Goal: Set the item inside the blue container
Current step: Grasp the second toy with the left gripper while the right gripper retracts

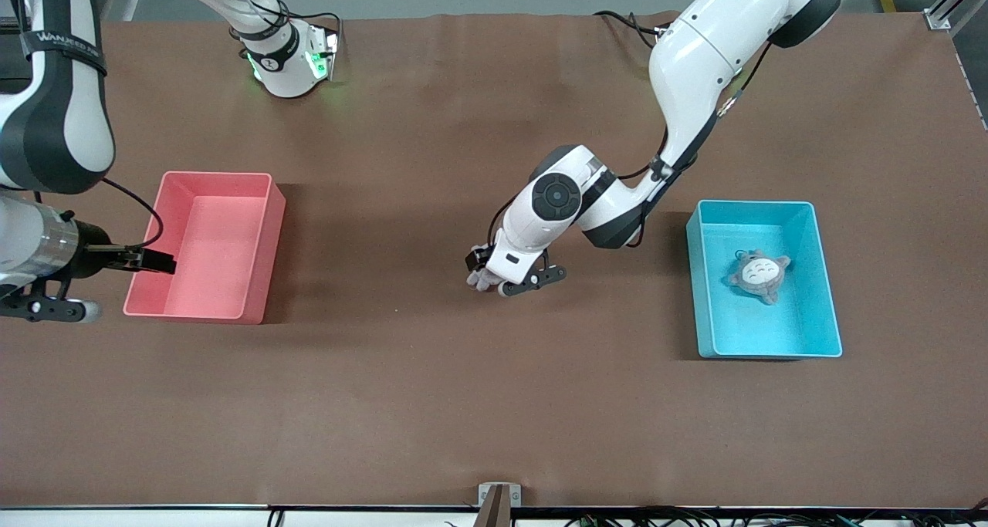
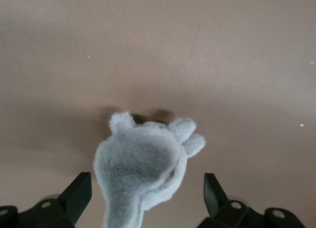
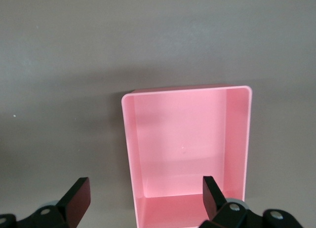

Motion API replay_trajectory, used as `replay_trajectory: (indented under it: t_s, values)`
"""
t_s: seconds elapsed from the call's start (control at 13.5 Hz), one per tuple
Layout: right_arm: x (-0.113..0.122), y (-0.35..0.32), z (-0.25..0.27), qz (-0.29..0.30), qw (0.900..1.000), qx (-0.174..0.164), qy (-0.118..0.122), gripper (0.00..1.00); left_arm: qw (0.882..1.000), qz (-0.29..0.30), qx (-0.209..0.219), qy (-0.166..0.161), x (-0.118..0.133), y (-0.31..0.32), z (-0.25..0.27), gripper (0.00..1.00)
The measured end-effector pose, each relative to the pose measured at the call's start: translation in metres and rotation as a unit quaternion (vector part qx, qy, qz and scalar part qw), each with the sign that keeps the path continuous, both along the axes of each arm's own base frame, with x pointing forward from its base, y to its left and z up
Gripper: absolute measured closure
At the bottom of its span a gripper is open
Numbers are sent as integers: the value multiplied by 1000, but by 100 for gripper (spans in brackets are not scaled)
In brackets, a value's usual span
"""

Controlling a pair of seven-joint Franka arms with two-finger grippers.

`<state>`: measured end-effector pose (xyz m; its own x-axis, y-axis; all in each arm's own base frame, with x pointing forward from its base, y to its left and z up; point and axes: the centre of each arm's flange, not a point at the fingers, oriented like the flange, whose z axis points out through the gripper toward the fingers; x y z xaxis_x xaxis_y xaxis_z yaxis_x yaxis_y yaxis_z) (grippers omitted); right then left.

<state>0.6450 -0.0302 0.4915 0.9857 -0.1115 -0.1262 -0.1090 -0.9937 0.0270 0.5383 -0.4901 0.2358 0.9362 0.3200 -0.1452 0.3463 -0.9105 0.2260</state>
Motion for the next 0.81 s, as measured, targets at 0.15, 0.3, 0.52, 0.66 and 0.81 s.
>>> replay_trajectory:
  t_s: [0.15, 0.3, 0.52, 0.66, 0.81]
  values:
    - [-1, -21, 6, -16, 1000, 0, -5, 0, 1000, 0, 16, -3, 0, 2, -12, 0]
    - [-2, -32, 9, -24, 1000, 0, -6, 0, 999, -6, 36, -11, -3, 0, -25, 0]
    - [-1, -30, 14, -22, 1000, 0, -10, 0, 999, -10, 38, -12, -8, -9, -32, 0]
    - [-1, -28, 18, -22, 1000, 1, -11, 0, 999, -6, 29, -21, -6, -11, -30, 0]
    - [-4, -28, 16, -22, 1000, 2, 5, 0, 999, 1, 18, -28, -5, -13, -32, 0]
